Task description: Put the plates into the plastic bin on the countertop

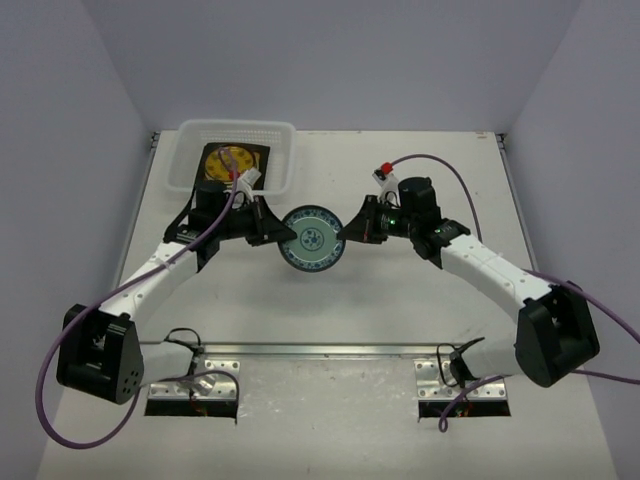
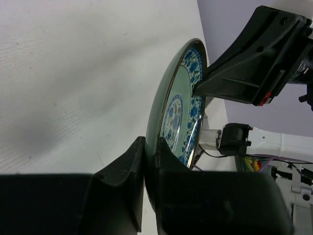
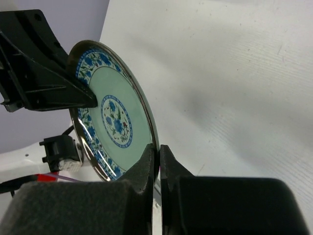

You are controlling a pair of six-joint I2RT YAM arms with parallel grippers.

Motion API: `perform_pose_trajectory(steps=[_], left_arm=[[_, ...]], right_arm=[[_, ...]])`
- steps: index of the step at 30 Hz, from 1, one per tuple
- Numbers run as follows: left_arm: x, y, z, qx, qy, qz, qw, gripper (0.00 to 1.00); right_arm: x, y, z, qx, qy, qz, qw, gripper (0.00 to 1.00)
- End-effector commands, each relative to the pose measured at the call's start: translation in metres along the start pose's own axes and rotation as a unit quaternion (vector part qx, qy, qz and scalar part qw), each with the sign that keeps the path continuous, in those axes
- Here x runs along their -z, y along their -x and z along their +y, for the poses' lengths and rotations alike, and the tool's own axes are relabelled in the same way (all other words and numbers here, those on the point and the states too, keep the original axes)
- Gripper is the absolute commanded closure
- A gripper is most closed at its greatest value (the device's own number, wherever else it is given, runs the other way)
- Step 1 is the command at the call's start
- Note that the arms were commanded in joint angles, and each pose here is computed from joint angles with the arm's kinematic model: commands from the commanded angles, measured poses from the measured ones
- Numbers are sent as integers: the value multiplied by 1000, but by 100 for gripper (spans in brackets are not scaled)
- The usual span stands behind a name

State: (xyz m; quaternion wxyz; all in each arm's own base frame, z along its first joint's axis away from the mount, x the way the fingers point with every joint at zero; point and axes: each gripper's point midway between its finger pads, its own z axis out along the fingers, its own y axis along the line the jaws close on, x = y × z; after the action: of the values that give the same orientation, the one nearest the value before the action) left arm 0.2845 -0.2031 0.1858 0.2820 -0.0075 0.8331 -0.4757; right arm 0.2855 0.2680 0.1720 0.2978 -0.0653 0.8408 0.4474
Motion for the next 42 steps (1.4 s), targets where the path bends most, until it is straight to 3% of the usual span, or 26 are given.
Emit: perform_pose_trajectory(steps=[1, 4, 5, 7, 12, 13, 15, 17, 20, 22, 25, 27, 29, 30, 31, 38, 42], left_arm=[[9, 42, -5, -37, 34, -80, 996, 100], [17, 74, -6, -35, 73, -130, 988, 100], [17, 75, 5, -25, 98, -135, 986, 100], [38, 116, 28, 5, 167, -192, 967, 100], [100, 210, 103, 121, 249, -328, 903, 100], [92, 207, 118, 132, 258, -316, 903, 100], [89, 237, 162, 176, 296, -326, 880, 98], [88, 273, 170, 174, 304, -333, 876, 97], [71, 288, 207, 187, 340, -301, 871, 96], [73, 313, 202, 170, 336, -313, 872, 91], [66, 318, 208, 168, 335, -294, 879, 80], [62, 316, 208, 169, 331, -286, 883, 44], [65, 313, 204, 165, 330, -289, 883, 17], [68, 314, 197, 158, 325, -293, 885, 5], [71, 314, 192, 153, 324, -295, 886, 0], [89, 287, 166, 115, 351, -255, 893, 0], [104, 250, 154, 79, 390, -232, 887, 0]], right_arm=[[14, 16, 19, 28, 34, -29, 999, 82], [20, 20, 7, 21, 12, -40, 999, 14], [25, 23, 2, 17, 0, -47, 999, 2], [39, 21, -24, 10, -49, -60, 997, 1], [77, 15, -59, -7, -100, -98, 990, 1], [80, 17, -56, 0, -98, -103, 990, 1], [88, 9, -59, 6, -106, -95, 990, 1], [92, 3, -59, 14, -109, -88, 990, 1], [100, -2, -59, 26, -118, -88, 989, 1], [103, -3, -60, 32, -123, -89, 988, 1], [105, -1, -58, 43, -124, -90, 987, 1], [104, 1, -58, 43, -122, -86, 988, 1], [102, 3, -56, 44, -117, -82, 989, 1], [101, 4, -56, 46, -116, -80, 989, 1], [100, 4, -56, 46, -116, -78, 989, 1], [107, 21, -68, 66, -173, -70, 980, 1], [130, 46, -80, 90, -256, -99, 957, 1]])
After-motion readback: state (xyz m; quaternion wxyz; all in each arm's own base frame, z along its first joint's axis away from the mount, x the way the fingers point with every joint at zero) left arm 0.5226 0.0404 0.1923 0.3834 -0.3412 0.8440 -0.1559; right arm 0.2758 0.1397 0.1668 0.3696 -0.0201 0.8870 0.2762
